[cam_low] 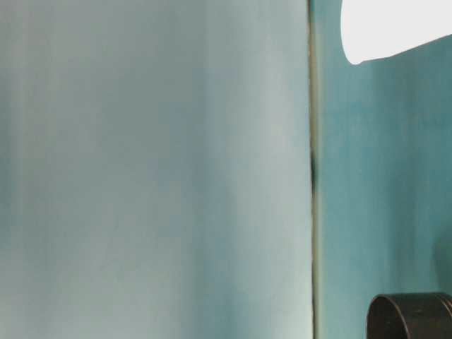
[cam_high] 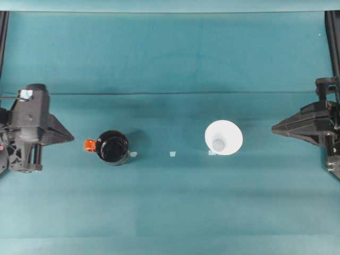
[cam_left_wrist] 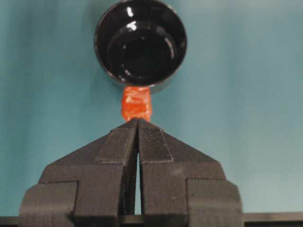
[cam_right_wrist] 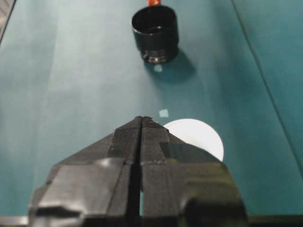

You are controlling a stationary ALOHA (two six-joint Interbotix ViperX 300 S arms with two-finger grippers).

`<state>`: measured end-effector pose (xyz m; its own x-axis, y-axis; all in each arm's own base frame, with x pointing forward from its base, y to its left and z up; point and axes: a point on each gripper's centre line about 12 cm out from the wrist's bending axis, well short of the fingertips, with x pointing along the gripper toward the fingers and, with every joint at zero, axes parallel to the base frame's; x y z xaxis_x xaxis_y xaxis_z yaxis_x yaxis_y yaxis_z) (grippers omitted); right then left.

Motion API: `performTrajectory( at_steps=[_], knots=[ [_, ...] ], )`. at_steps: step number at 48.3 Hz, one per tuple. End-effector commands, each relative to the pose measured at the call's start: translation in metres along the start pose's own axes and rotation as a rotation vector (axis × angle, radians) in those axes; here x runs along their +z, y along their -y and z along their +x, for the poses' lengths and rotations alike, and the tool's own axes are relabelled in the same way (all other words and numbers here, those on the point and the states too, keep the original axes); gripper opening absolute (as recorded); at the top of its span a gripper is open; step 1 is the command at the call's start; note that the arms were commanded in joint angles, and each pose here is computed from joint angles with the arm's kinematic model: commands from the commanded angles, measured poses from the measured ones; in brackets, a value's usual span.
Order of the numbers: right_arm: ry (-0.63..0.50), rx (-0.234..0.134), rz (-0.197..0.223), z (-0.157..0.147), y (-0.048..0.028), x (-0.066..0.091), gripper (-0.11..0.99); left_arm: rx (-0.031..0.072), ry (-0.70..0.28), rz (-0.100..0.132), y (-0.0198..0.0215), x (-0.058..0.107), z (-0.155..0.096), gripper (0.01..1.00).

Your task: Put the paper cup into the moved red handle cup holder.

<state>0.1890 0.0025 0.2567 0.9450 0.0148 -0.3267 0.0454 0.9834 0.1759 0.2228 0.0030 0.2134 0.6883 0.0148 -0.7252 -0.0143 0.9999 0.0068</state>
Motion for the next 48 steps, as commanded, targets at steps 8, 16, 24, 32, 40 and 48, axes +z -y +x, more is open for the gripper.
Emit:
performTrajectory(
  at_steps=[8, 16, 24, 32, 40, 48],
  knots=[
    [0.024, 0.003, 0.011, -0.001, -0.0016, 0.01, -0.11, 0.009, 0.021, -0.005, -0.0026, 0.007, -0.003, 0.029],
    [0.024, 0.003, 0.011, -0.001, -0.0016, 0.01, -0.11, 0.017, 0.0, -0.023, -0.0054, 0.006, 0.002, 0.31],
    [0.024, 0.003, 0.011, -0.001, -0.0016, 0.01, -0.11, 0.017, -0.032, -0.025, -0.0055, 0.005, 0.01, 0.807],
    [0.024, 0.003, 0.011, -0.001, -0.0016, 0.01, -0.11, 0.017, -0.057, -0.025, -0.0055, 0.003, 0.017, 0.971],
    [0.021, 0.003, 0.011, 0.0, -0.0014, 0.009, -0.11, 0.019, -0.103, -0.026, -0.0065, -0.002, 0.027, 0.974],
    [0.02, 0.003, 0.011, -0.001, -0.0015, 0.009, -0.11, 0.021, -0.157, -0.022, -0.008, -0.009, 0.044, 0.974]
  ],
)
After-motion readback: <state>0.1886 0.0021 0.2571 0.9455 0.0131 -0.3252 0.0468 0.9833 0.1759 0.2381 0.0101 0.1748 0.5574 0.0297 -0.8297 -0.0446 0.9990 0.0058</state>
